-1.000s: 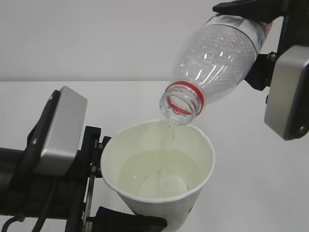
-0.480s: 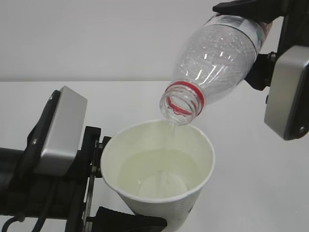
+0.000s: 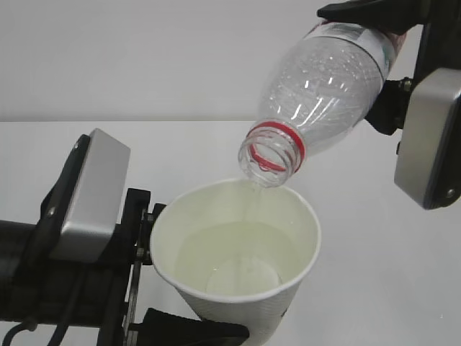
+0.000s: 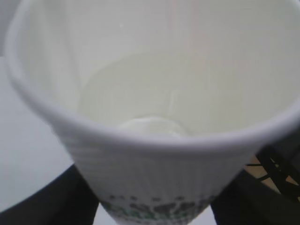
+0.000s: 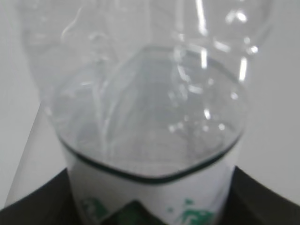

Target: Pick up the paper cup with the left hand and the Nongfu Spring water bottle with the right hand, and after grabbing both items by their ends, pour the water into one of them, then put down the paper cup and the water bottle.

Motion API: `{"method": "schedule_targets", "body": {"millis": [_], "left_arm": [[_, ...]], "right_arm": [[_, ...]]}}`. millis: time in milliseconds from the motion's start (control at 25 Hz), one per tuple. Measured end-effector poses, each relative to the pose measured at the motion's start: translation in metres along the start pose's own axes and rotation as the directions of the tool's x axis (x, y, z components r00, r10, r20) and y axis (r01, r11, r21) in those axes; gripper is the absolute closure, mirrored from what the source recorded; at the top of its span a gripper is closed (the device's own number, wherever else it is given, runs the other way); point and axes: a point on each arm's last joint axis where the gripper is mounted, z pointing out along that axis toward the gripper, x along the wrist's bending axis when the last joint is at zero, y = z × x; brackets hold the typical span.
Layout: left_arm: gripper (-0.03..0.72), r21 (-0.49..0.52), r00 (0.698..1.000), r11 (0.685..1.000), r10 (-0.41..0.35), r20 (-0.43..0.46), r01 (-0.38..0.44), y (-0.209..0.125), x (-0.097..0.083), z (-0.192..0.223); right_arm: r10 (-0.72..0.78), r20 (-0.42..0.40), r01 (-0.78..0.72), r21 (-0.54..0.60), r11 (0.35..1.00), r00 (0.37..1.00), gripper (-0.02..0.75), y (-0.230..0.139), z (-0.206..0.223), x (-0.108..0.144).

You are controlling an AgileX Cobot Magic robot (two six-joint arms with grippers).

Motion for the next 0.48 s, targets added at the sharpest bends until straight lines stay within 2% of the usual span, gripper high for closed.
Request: {"method": "schedule_targets", "body": {"millis": [480], "left_arm": [[0.197,0.0,1.0,1.0,0.0,0.0,0.0,0.0,0.0,0.0]], "right_arm": [[-0.002,0.003,0.002,-0.003,1.0,1.0,0.269,0.0003,0.0,-0.0002]]}}
